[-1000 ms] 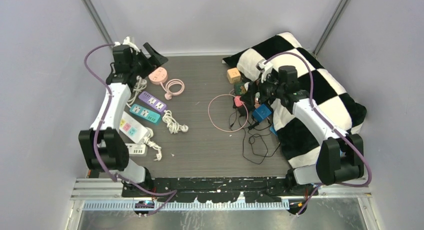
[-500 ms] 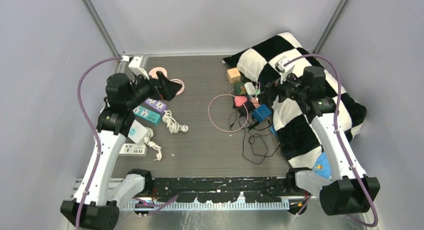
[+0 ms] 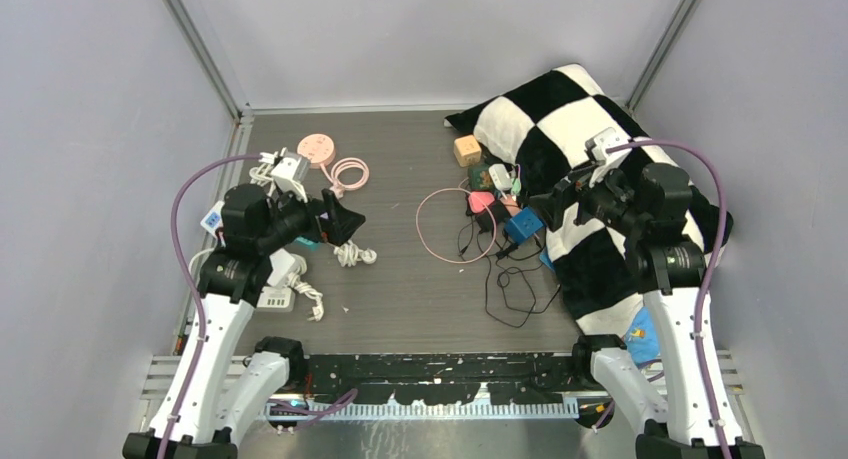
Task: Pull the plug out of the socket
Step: Reset both arms
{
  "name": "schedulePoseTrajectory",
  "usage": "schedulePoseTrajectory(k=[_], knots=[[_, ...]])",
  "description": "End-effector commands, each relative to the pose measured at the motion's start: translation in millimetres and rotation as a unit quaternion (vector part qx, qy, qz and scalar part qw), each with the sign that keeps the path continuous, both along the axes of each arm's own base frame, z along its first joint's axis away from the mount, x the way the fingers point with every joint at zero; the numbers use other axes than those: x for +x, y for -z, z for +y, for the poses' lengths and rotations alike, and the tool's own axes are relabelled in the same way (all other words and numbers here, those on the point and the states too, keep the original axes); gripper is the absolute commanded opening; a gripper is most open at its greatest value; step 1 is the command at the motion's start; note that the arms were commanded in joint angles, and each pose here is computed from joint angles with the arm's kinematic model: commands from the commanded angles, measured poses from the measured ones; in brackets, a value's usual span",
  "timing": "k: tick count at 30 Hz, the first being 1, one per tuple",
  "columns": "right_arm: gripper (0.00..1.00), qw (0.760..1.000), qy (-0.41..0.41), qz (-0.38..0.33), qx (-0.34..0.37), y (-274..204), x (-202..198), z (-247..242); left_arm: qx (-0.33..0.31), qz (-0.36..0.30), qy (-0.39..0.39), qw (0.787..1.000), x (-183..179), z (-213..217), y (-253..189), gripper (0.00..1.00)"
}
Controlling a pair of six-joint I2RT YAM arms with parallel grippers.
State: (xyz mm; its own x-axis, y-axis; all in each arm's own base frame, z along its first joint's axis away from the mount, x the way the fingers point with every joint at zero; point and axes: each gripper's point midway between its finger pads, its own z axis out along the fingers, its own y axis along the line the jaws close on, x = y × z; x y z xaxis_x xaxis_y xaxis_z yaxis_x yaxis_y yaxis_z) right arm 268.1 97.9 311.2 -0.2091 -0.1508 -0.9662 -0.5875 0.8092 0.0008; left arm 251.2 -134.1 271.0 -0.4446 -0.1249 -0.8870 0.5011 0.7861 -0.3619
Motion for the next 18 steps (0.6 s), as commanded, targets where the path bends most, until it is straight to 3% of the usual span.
schedulePoseTrajectory(k=[1, 11, 18], knots=[[1.0, 0.998, 0.037, 0.001, 0.052, -9, 2, -6, 0.011, -0.041, 0.012, 0.999, -11, 0, -12, 1.0], [1.0, 0.996, 0.044, -0.005, 0.073, -17, -12, -10, -0.003, -0.048, 0.039, 0.998, -22, -8, -15, 1.0], [1.0, 0.991, 0.102, -0.004, 0.08, -20, -11, -25, -0.004, -0.064, 0.042, 0.997, -27, -8, -19, 1.0]])
